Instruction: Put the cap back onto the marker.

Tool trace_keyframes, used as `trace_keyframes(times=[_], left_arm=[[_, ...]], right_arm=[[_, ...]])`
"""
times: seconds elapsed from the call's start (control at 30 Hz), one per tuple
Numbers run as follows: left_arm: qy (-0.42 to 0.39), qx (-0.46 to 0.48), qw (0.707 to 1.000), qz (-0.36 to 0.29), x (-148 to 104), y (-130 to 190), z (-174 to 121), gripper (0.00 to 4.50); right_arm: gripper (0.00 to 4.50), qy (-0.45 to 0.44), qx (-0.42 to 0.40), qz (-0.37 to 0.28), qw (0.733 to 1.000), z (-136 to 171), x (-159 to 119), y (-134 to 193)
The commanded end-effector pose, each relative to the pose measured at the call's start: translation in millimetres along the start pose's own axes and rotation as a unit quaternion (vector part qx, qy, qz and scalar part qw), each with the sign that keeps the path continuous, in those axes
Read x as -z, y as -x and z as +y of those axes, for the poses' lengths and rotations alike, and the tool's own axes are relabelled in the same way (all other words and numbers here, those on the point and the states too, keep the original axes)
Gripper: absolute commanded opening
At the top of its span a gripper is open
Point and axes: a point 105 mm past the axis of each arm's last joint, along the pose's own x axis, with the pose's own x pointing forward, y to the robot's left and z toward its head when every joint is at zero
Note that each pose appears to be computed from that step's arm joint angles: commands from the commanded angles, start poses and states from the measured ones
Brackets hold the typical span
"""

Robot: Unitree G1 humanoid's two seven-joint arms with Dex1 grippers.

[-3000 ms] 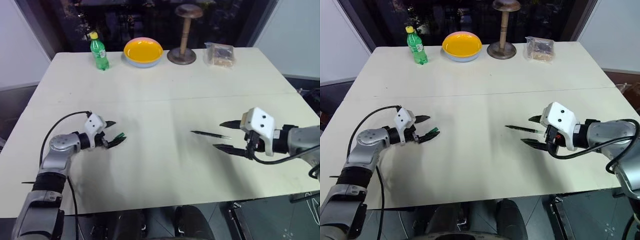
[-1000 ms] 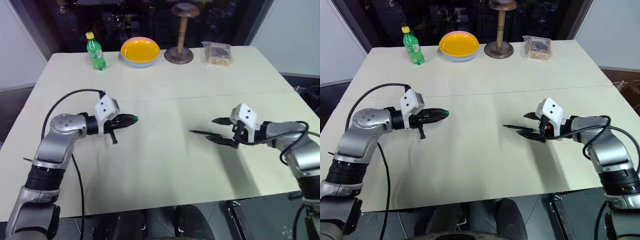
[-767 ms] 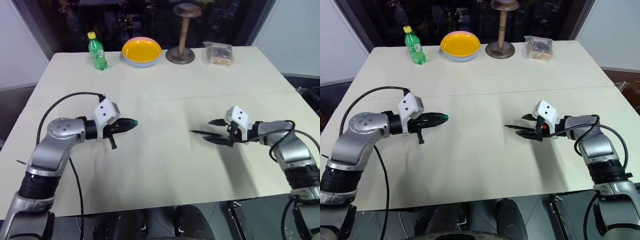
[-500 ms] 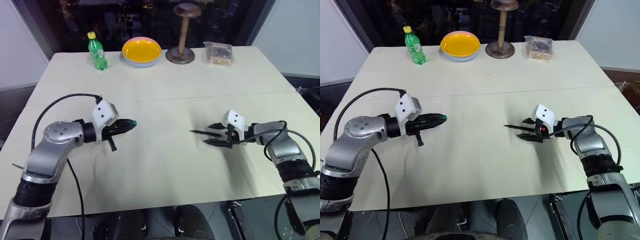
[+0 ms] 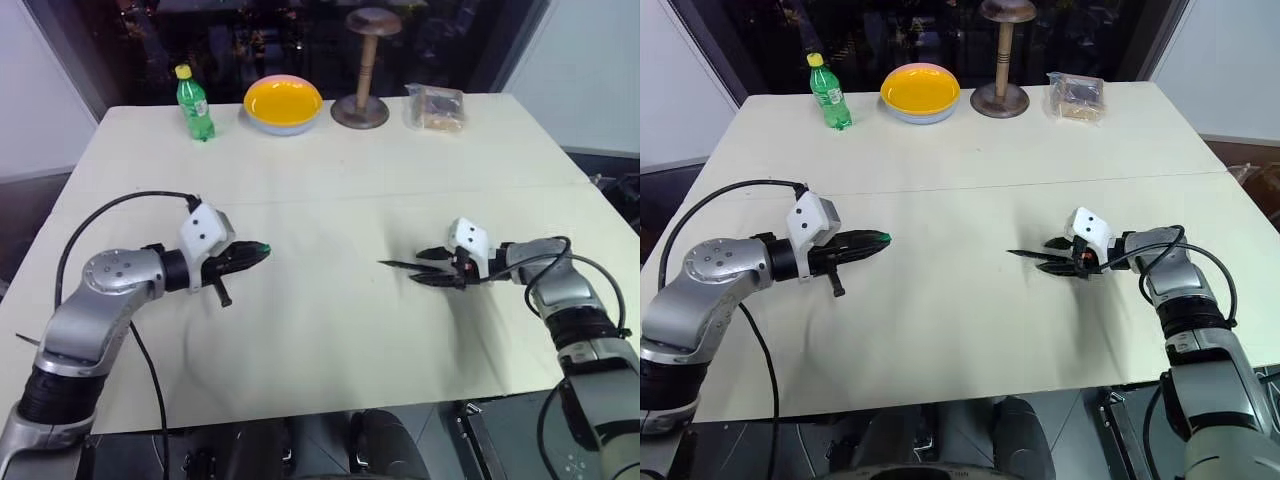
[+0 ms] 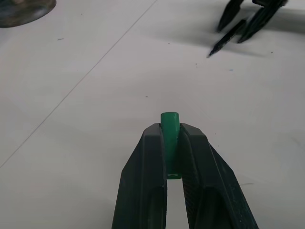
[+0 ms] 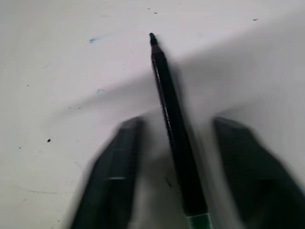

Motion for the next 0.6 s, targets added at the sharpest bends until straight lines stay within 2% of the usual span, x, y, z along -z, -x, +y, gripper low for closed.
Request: trace_keyframes(times=[0.03,0.07,0.33,0.6], left_arm=[[-0.018,-0.007,1.000,-0.012,-10,5,1,0.00],[-0.019,-0.007,1.000,-0.012,-10,5,0,0.00],[-0.017,-0.002,1.000,-0.011,-8,2,-2,0.00],[-0.072,0.052,0.996,-0.019,-8,-27,5,0.00]], right_arm=[[0.39,-0.011,-0.001,0.024,1.000,1,11,1],[0.05,-0.012,-0.002,0.024,1.000,1,12,1],[0.05,0.014,-0.009,0.026,1.000,3,6,4],[0.05,0.191,-0.009,0.013,0.982,8,-65,15]])
